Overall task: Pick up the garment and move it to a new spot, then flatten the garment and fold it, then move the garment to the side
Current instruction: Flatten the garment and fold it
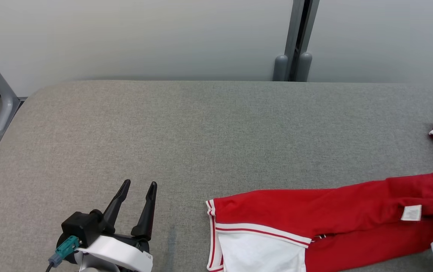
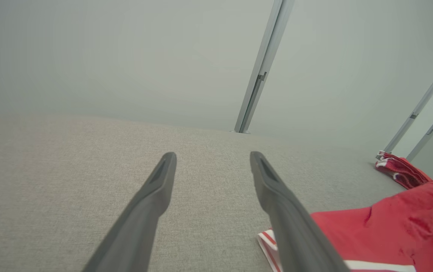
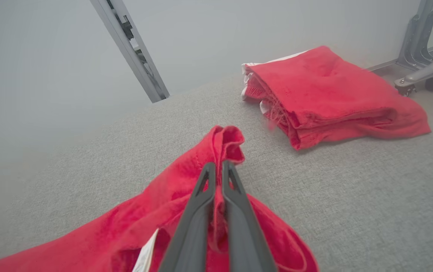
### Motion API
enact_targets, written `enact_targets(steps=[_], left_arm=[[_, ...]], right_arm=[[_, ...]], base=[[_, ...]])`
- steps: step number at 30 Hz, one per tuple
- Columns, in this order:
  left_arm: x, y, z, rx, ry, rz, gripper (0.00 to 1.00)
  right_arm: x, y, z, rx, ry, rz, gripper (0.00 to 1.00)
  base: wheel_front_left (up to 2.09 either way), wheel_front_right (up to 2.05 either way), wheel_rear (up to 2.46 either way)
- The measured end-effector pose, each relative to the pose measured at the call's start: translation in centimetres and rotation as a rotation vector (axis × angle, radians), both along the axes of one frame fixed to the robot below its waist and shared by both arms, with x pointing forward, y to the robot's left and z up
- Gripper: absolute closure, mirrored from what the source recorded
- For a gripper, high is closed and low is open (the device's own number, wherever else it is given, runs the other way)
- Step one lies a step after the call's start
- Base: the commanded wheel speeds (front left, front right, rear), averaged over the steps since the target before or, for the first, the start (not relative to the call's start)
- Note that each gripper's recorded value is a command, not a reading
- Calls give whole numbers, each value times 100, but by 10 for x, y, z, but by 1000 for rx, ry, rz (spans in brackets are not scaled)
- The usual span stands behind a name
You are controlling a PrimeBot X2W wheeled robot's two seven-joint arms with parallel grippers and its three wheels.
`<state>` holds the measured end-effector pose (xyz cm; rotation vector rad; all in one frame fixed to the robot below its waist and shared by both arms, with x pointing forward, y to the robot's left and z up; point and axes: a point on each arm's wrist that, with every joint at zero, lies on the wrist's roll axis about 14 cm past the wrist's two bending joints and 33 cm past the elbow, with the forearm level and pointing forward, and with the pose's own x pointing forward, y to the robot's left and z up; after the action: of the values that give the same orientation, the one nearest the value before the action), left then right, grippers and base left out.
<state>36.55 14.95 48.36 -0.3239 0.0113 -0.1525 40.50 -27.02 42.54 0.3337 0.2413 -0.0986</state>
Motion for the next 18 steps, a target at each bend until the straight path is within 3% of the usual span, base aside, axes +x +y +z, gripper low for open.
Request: enact_targets(steps=[4, 12, 18], left_arm=[[-1, -7, 3, 5, -10, -18, 0], [3, -14, 10, 6, -32, -35, 0], [4, -20, 8, -4, -26, -48, 0]], right_arm=[[-7, 25, -2, 26, 6, 75, 100], [-10, 75, 25, 206, -55, 186, 100], [-16, 115, 32, 453, -53, 202, 100]], base=[[0, 0, 0], [0, 0, 0], [0, 0, 0]])
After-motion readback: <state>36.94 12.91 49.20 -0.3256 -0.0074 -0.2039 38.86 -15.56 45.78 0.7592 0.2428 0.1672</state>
